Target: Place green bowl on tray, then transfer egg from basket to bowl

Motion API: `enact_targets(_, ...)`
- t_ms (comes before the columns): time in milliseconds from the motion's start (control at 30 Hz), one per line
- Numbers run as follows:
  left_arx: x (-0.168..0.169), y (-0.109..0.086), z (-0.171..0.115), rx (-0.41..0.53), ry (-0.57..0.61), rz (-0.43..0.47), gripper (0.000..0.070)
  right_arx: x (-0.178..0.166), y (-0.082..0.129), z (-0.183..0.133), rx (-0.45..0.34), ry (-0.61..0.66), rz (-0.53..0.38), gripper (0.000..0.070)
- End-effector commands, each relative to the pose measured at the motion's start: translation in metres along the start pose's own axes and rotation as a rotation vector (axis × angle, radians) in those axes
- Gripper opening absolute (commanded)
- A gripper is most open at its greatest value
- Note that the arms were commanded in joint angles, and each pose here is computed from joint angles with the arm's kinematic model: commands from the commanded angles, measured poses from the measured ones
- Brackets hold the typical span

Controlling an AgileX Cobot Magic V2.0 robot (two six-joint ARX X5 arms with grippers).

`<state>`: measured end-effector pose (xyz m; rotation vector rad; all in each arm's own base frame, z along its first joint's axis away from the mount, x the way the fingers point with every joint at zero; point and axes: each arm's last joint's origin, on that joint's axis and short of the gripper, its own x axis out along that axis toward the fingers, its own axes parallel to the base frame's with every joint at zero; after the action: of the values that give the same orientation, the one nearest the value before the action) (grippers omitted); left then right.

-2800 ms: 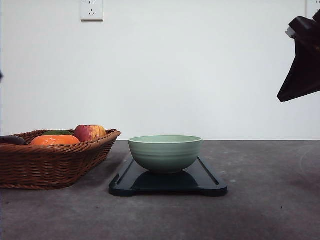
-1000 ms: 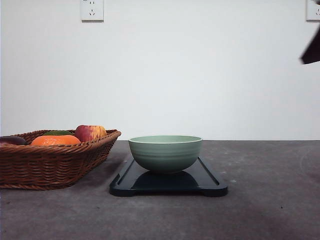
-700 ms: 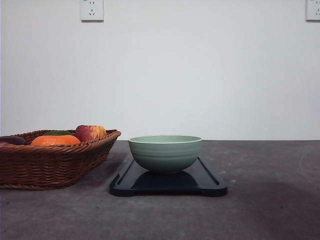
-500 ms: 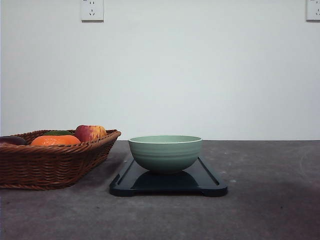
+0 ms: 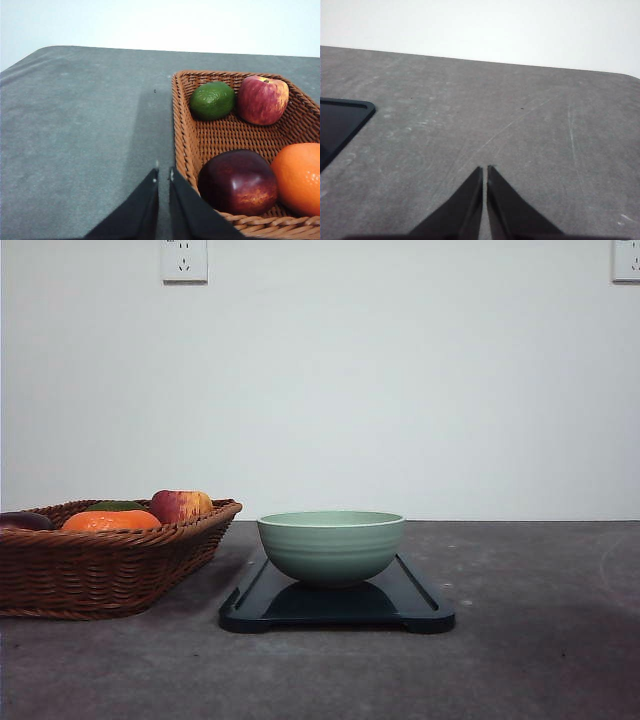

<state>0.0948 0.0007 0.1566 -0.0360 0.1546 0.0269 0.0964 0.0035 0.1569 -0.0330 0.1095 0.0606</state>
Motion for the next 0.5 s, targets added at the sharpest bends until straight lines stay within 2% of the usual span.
enact_targets(0, 0.0018, 0.0004, -0.0066, -0.001, 0.022, 0.004, 0.0025, 0.0003, 0.0001, 0.0004, -0.001, -0.015, 0.001, 0.0005)
enact_targets(467, 0.0018, 0.0004, -0.0066, -0.001, 0.022, 0.004, 0.0025, 0.0003, 0.0001, 0.0003, -0.001, -0.014, 0.001, 0.0005)
